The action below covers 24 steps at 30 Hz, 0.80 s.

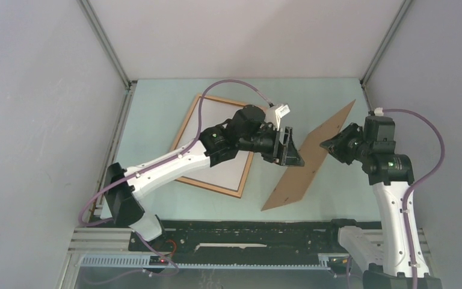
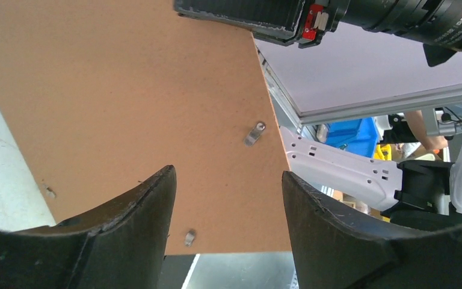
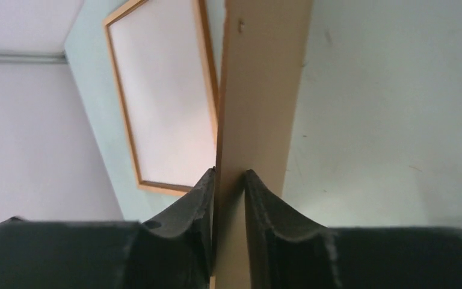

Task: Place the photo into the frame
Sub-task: Pick up the photo frame item at the center of the board.

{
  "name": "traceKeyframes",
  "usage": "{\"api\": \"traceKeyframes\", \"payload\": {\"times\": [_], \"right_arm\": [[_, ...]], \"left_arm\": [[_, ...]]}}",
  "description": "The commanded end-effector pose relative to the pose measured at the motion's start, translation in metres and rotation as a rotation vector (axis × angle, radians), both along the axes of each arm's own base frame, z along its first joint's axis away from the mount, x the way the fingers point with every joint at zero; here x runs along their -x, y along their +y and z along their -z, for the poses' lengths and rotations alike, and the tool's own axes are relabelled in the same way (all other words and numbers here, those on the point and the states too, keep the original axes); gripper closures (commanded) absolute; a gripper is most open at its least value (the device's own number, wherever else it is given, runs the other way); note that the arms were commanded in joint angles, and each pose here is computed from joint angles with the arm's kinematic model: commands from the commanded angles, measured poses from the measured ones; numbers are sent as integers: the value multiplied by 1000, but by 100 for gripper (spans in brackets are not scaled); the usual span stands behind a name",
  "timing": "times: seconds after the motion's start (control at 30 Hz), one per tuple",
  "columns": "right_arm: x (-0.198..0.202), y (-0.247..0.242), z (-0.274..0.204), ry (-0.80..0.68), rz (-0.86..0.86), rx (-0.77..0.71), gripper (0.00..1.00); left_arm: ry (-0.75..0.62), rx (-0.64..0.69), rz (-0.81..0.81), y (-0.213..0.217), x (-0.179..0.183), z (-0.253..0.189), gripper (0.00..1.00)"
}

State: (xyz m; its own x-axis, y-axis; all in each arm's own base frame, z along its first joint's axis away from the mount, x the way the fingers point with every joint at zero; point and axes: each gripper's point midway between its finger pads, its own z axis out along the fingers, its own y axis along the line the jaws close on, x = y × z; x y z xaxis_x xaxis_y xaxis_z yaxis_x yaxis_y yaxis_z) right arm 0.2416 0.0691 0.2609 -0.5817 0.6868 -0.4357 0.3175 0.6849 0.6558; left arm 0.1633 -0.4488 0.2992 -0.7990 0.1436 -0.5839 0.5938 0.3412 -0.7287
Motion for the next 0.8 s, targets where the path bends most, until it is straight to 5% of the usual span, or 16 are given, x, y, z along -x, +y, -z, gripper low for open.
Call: {"api": "traceKeyframes", "payload": {"times": [0.0,0.17,0.47,0.77], "right_arm": [[13,-29,-4,-18,94,153,75],[17,-35,5,11,85,197,100],[20,-40,-22,-93,1,208,100],[17,-12,-75,-352,-175,163,100]], "left_arm": [[-113,54,-37,26,-5,-38,31],[-182,7,-105,59,-22,-41,31],[-193,-114,-458,191,-93,-11,26],[-118,-388,-1029,367,-170,62,2]]}}
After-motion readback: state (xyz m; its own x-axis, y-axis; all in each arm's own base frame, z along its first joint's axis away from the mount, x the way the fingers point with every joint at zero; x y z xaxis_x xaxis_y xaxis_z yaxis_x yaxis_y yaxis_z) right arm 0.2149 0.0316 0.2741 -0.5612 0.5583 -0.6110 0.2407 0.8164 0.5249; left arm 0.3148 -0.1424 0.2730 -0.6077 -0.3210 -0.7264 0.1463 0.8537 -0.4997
